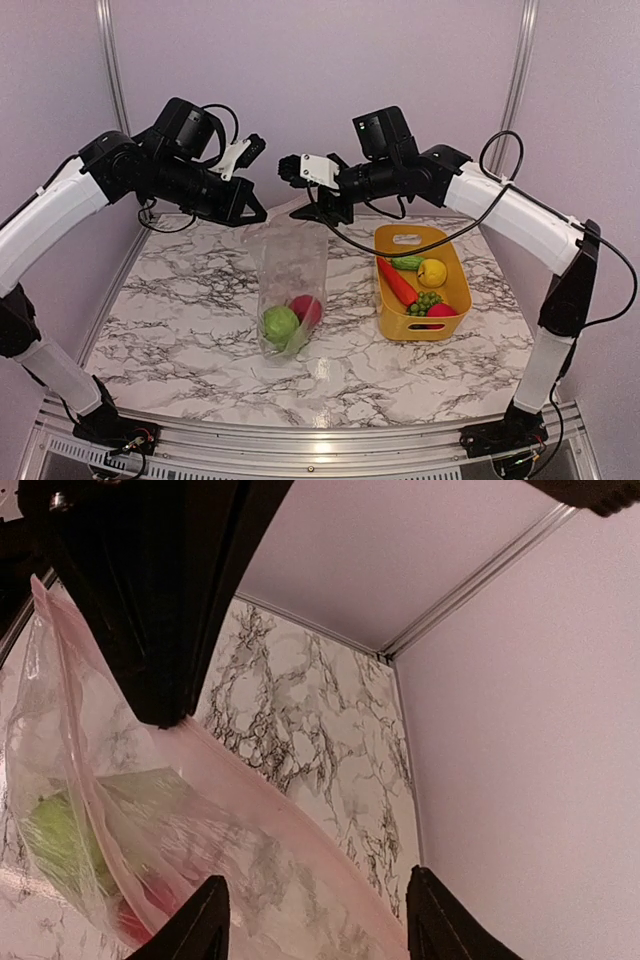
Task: Place the food in the zip-top bag and seal the zipper
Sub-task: Pass from the left arm to the right
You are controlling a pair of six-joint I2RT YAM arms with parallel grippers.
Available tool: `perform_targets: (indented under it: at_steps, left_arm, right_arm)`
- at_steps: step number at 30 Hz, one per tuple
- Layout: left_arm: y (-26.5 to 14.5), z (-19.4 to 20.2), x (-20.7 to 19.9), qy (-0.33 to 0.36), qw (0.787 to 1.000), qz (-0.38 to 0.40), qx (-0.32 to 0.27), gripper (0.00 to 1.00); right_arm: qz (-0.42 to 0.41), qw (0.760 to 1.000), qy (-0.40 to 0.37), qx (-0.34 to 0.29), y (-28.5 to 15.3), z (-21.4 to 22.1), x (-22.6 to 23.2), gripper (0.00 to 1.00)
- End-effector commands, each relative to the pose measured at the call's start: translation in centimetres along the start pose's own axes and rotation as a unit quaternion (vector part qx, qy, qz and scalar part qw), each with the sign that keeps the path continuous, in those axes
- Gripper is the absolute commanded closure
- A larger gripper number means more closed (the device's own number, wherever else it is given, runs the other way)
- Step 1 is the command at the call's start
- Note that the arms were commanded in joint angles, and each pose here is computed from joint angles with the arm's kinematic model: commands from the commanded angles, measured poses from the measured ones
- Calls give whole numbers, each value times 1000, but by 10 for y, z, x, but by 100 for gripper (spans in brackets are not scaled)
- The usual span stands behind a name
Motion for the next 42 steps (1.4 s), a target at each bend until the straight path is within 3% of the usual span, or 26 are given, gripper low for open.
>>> perform_targets:
  at_steps: [1, 9, 17, 20, 26, 29, 30, 32, 34, 42]
  left_arm:
    - [-13, 4, 7, 7, 1000, -25, -10, 100]
    - [-9, 9, 11, 4, 999, -31, -6, 100]
    - [-13, 7, 4, 5, 1000, -11, -19, 100]
    - [-14, 6, 3, 5, 1000, -7, -25, 100]
    - [-13, 6, 5, -4, 1000, -12, -27, 100]
    - [-10, 7, 8, -20, 999, -20, -25, 100]
    - [-8, 6, 10, -28, 999, -24, -25, 95]
    - [-5, 4, 12, -51, 998, -32, -25, 73]
    - [0, 3, 11, -69, 997, -31, -16, 62]
    - [31, 14, 8, -90, 994, -18, 56, 60]
  right_arm:
    - [-57, 997, -29, -41, -17, -18, 12, 43]
    - [-108, 991, -42, -70, -29, -29, 32, 47]
    - [-103, 992, -68, -36, -7, -21, 35, 49]
    - [-103, 991, -79, -23, 3, -15, 36, 58]
    - [-107, 988, -110, -6, 7, -15, 40, 97]
    - [-101, 987, -126, -6, 3, -21, 39, 100]
    - [-98, 986, -133, -6, 1, -23, 39, 100]
    - [-94, 984, -149, -7, -4, -31, 40, 100]
    - [-94, 982, -165, -7, -6, -36, 44, 100]
    - [-95, 979, -181, -12, -8, -48, 51, 100]
Point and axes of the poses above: each gripper's point midway between its finger pads, its own y axis out along the fingers, its own x axis along the line the jaws close on, z = x × y, the point moved 3 cm from there along -y, back along the fingers, and after that the axes turned 14 degrees about -y, right-handed, at the moved point
